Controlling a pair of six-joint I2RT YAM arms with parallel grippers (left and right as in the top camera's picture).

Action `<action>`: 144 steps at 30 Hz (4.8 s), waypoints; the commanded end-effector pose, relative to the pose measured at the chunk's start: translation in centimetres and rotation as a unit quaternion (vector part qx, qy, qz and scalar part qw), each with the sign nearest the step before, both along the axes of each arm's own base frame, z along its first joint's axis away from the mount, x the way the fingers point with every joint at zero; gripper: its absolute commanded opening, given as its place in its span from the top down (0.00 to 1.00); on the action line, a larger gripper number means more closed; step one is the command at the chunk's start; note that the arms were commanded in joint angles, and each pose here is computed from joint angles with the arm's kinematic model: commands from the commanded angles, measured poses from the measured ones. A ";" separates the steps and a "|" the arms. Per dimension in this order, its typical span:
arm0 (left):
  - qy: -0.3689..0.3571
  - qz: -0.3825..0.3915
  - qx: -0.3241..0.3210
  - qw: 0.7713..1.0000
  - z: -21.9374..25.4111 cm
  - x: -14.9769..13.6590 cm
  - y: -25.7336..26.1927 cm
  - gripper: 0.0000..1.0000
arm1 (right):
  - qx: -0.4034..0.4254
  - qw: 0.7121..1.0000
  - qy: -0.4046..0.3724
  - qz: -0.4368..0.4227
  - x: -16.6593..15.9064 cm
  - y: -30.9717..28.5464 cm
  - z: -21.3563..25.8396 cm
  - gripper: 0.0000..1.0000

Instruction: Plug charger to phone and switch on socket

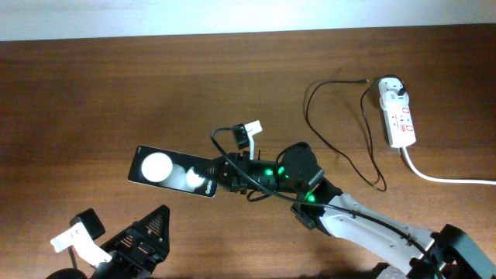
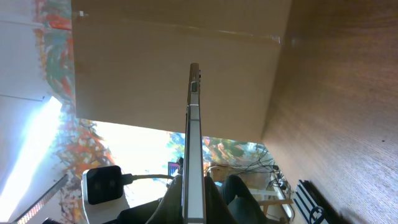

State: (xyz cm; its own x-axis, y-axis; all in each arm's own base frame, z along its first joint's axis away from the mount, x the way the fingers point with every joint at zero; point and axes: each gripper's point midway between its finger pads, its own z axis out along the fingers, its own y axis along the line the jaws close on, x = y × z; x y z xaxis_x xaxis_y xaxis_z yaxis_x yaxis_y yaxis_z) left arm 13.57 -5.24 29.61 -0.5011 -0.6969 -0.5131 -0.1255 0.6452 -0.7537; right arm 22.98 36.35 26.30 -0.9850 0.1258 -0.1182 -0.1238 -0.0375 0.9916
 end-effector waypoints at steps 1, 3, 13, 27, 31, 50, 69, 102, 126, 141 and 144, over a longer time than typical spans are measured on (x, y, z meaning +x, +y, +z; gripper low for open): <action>0.003 -0.003 -0.002 1.000 -0.2 0.0 -0.1 0.01 | 0.014 1.000 -0.015 0.009 0.0 0.0 1.5 0.96; 0.003 -0.003 -0.002 1.000 -0.2 0.0 -0.1 0.01 | 0.014 1.000 -0.015 0.010 0.0 0.0 1.5 0.96; 0.048 0.023 -0.045 0.998 -2.7 0.9 -0.2 0.01 | 0.012 0.998 -0.011 0.053 -1.5 0.1 1.4 0.96; 0.037 0.032 -0.082 0.995 -4.1 3.7 -0.7 0.01 | -0.023 0.988 0.133 0.071 -2.0 0.2 -1.0 0.96; 0.037 0.027 -0.084 0.995 -4.0 3.7 -0.9 0.01 | -0.022 0.989 0.133 0.065 -1.8 0.2 -1.0 0.96; 0.012 -0.003 -0.098 0.995 -2.6 4.2 -2.0 0.00 | -0.017 0.983 0.175 0.053 -1.4 0.2 -1.0 0.96; 0.088 0.062 -0.168 0.980 -4.2 6.1 -1.5 0.40 | 0.014 0.980 0.194 0.030 -2.3 2.0 0.3 0.96; 0.084 0.165 -0.203 0.962 -4.3 7.1 1.1 1.00 | -0.091 0.989 -0.113 -0.034 -0.6 1.9 -3.2 0.36; 0.359 -0.195 -0.210 0.888 -12.7 7.7 -10.4 1.00 | -0.514 0.833 0.085 -0.186 4.1 -23.3 -18.8 0.01; 0.325 -0.242 -0.237 0.883 -11.1 8.6 -11.6 1.00 | -0.642 0.700 0.034 -0.310 10.4 -31.6 -14.4 0.01; 0.327 -0.222 -0.222 0.892 -11.8 9.0 -11.1 1.00 | -0.647 0.698 0.040 -0.304 11.6 -31.4 -11.7 0.00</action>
